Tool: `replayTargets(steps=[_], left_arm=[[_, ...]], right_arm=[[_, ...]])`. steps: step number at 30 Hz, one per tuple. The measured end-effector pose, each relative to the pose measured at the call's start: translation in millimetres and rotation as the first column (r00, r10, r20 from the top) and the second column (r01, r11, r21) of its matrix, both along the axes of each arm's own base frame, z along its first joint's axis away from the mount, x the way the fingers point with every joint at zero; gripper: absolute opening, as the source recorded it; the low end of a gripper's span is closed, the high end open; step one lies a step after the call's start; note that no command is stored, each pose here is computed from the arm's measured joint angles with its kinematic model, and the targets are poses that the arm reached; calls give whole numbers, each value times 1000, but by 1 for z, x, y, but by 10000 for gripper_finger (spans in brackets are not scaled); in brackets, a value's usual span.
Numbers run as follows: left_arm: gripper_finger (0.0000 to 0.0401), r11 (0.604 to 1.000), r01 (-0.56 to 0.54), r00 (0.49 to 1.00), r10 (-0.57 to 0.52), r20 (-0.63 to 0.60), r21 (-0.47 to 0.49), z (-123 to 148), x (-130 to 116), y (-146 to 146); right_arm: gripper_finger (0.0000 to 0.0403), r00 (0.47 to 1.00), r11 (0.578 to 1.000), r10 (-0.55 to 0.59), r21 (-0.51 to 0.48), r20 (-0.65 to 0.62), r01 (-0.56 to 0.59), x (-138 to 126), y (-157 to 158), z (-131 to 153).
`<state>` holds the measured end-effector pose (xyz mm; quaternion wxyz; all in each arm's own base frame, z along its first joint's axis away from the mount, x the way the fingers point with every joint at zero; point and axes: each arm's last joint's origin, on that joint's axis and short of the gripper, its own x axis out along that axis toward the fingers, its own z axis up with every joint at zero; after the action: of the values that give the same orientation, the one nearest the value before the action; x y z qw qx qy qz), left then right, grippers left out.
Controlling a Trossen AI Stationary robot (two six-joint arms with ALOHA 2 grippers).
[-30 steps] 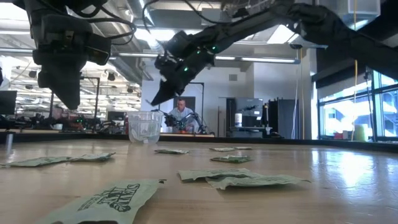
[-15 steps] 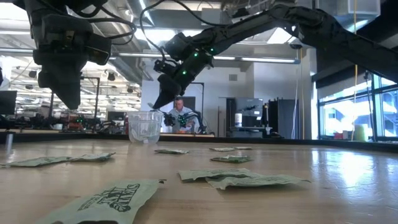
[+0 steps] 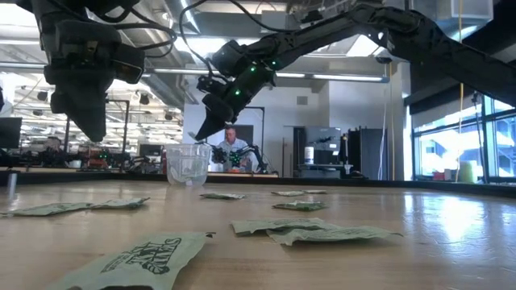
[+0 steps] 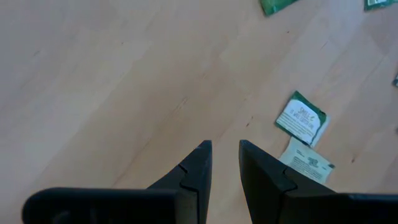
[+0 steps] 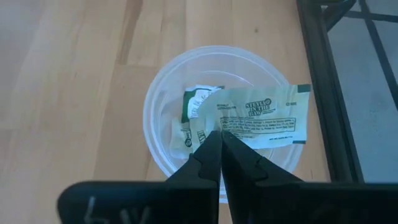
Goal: Pick and place items into bin
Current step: Put the stevia packet into the transparent bin
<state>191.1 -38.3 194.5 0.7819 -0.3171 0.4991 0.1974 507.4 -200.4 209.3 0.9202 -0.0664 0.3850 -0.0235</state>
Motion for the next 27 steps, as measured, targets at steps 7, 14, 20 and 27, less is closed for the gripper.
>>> replayTargets(steps=[7,14,20,27], left_arm=[[75,1000,-8,1000,8,4,17,0,0,1],[75,1000,-9,1000,8,4,18,0,0,1],[75,1000,-13,1000,13,6,27,0,0,1],[75,1000,-13,1000,13,6,27,0,0,1]], right_arm=[[14,999,999,34,35,9,-34,0,2,0],[14,999,998,41,44,12,-41,0,2,0],[15,999,998,41,45,12,-41,0,2,0],[16,999,998,49,36,12,-49,0,2,0]])
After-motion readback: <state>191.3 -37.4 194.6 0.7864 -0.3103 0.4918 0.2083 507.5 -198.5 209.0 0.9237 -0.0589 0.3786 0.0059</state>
